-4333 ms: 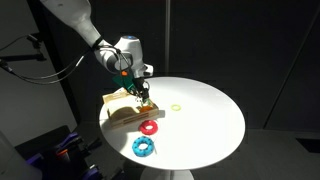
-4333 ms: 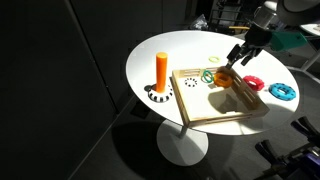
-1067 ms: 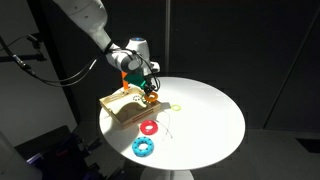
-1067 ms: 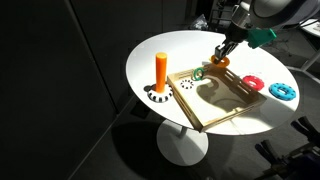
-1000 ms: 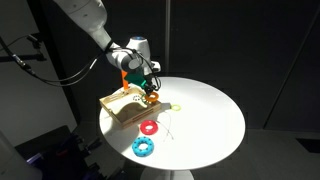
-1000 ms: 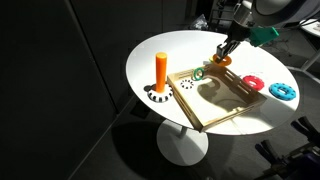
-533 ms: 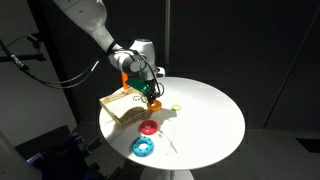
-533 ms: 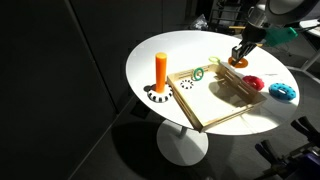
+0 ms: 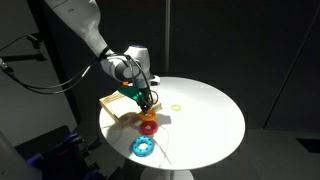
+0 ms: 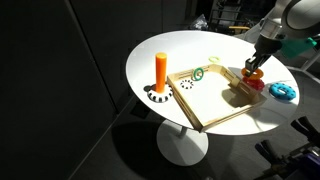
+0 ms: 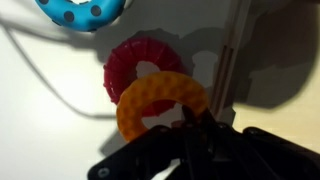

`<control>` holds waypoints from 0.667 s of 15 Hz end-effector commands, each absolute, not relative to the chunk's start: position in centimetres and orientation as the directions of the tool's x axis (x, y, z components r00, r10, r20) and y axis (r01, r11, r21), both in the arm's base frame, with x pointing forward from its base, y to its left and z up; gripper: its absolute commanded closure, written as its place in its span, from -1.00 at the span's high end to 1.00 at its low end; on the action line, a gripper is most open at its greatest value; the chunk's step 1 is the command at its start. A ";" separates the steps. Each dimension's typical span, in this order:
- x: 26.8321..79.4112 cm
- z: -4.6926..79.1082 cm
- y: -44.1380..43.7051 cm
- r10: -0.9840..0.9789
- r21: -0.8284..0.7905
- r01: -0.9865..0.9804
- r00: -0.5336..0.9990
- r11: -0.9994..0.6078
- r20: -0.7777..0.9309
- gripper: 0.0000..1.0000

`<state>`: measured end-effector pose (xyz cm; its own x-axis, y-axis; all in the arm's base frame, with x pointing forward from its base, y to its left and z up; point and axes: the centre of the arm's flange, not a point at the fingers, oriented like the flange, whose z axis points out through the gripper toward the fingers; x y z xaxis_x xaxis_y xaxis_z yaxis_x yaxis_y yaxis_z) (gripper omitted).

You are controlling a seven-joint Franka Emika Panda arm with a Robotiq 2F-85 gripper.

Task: Remove the orange ring from the crate and put it on the table

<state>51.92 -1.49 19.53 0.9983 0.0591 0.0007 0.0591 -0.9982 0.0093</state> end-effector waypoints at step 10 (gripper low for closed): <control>47.3 19.9 -1.8 0.045 0.108 0.044 0.999 -0.993 0.003 0.48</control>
